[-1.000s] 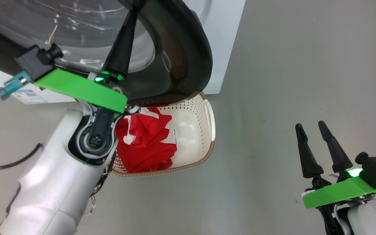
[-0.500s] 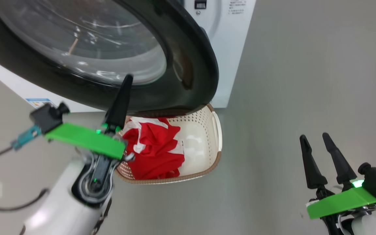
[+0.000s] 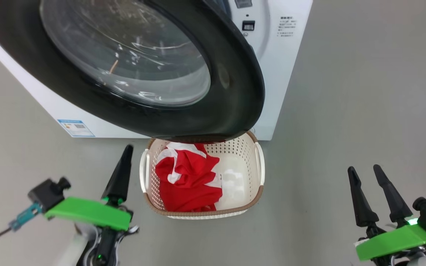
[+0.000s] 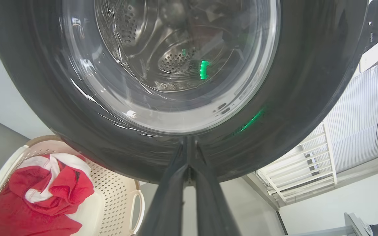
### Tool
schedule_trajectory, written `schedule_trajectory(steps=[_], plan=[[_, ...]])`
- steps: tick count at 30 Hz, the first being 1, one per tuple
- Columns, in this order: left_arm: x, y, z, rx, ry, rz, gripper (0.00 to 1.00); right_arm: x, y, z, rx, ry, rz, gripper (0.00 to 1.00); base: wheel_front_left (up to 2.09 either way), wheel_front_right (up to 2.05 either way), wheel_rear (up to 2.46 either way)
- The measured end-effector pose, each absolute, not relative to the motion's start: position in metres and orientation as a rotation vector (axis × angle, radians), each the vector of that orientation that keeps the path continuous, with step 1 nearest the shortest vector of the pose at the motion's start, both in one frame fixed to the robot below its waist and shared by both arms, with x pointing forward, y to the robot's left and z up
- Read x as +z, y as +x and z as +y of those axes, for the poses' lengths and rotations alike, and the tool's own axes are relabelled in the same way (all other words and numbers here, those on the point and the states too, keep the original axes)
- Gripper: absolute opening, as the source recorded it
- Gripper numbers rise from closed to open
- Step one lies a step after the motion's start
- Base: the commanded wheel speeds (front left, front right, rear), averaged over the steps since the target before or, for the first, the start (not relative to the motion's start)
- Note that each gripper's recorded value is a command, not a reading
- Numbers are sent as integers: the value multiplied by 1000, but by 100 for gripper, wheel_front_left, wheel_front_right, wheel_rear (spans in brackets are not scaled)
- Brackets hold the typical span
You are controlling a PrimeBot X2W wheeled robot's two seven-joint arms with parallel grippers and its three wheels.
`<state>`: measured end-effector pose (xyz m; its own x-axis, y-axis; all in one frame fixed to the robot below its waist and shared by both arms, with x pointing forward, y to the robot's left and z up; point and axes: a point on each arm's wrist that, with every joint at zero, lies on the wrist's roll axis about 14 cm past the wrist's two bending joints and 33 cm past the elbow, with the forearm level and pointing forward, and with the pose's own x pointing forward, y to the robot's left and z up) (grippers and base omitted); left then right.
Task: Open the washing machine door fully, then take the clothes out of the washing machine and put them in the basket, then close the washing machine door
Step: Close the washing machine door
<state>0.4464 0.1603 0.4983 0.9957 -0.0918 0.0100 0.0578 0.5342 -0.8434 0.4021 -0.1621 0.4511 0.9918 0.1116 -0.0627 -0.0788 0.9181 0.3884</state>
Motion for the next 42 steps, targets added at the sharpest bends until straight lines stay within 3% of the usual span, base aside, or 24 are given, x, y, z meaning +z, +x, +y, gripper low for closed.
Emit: schedule_trajectory(steps=[3, 5, 9, 11, 15, 26, 42], plan=[[492, 436, 171, -52, -999, 38, 27, 450, 397, -163, 101, 390, 92, 100, 0, 0, 0], [486, 428, 175, -33, -988, 45, 31, 449, 393, -163, 101, 388, 96, 100, 0, 0, 0], [475, 412, 186, 2, -949, 62, 49, 453, 391, -164, 100, 385, 85, 100, 0, 0, 0], [470, 406, 192, 20, -926, 66, 73, 454, 390, -166, 98, 383, 84, 100, 0, 0, 0], [462, 394, 202, 53, -894, 73, 100, 450, 381, -169, 87, 378, 99, 100, 0, 0, 0], [458, 374, 228, 113, -772, 53, 100, 450, 374, -180, 60, 371, 96, 100, 0, 0, 0], [487, 367, 230, 54, -260, -27, 100, 453, 371, -193, 26, 366, 82, 100, 0, 0, 0]])
